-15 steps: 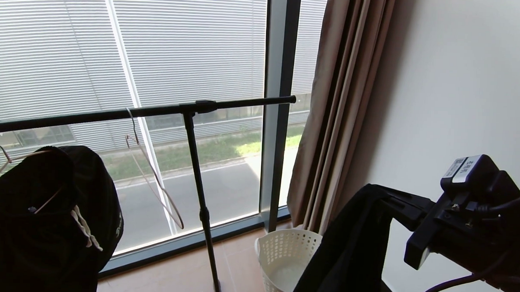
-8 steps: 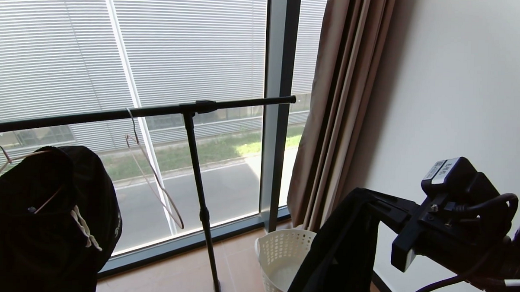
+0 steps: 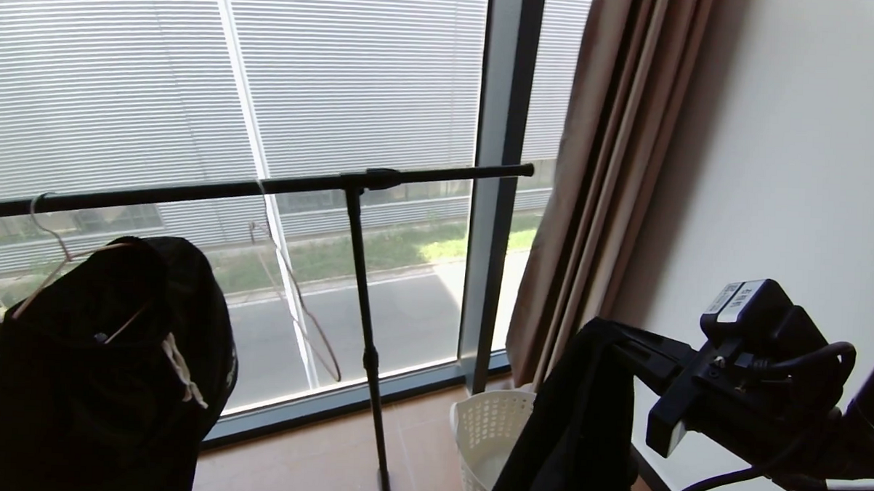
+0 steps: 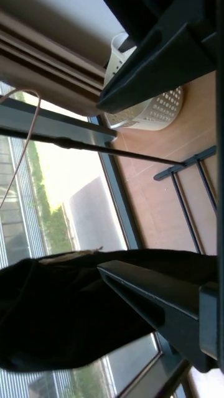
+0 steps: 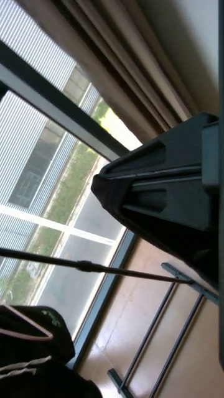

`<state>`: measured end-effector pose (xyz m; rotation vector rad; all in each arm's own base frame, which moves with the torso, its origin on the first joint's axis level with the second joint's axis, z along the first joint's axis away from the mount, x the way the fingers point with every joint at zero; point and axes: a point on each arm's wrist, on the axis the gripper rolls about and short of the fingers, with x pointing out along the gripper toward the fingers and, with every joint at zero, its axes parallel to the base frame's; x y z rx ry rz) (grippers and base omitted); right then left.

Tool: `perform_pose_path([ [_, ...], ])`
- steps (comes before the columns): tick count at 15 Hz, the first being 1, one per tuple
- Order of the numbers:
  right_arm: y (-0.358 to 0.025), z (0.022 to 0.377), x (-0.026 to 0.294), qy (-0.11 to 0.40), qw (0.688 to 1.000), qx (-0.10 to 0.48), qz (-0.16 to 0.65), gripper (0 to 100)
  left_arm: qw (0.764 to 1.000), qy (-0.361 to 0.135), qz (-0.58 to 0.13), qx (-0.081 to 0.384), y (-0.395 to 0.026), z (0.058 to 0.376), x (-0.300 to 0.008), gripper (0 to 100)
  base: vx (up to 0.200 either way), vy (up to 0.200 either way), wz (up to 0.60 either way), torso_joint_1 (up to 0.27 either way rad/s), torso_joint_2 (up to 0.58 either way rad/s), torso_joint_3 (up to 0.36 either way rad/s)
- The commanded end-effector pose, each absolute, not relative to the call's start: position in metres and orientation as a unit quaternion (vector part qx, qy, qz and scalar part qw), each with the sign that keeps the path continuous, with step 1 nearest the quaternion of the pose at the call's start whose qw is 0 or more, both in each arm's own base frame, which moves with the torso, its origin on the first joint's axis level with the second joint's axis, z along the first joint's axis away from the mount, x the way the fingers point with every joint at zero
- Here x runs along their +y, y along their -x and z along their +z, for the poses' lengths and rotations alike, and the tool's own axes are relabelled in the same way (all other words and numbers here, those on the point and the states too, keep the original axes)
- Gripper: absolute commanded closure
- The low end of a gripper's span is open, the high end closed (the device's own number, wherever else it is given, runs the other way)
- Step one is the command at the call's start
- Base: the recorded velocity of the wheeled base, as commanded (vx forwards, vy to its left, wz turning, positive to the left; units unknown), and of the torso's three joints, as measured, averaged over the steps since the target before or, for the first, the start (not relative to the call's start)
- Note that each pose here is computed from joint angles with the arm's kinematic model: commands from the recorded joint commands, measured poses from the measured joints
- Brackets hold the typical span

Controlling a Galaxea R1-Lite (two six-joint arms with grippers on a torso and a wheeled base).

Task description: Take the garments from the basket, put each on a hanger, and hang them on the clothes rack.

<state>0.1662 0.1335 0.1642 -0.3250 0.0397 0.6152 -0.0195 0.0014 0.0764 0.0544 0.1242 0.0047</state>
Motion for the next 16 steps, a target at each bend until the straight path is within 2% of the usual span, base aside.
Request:
perform_pose_path([
  [1, -0.1671, 0.163, 0.1343, 0.16, 0.939, 0.021, 0.302, 100, 0.998, -0.027, 0.001, 0.062, 0.0195, 0.0763, 0.0014, 0, 0.0, 0.0, 0.6, 0.002, 0.0, 0.002],
  [4, -0.1668, 0.1631, 0.134, 0.16, 0.939, 0.021, 0.302, 100, 0.998, -0.027, 0.006, 0.053, 0.0209, 0.0754, 0.0013, 0, 0.0, 0.0, 0.6, 0.004, 0.0, 0.004],
  [6, -0.1666, 0.1634, 0.1339, 0.16, 0.94, 0.02, 0.302, 100, 0.999, -0.025, 0.015, 0.031, 0.0242, 0.0746, 0.001, 0, 0.0, 0.0, 0.0, 0.0, 0.0, 0.0],
  [16, -0.1668, 0.1631, 0.134, 0.16, 0.939, 0.021, 0.302, 100, 0.999, -0.026, 0.015, 0.031, 0.0242, 0.0746, 0.001, 0, 0.0, 0.0, 0.0, 0.0, 0.0, 0.0],
])
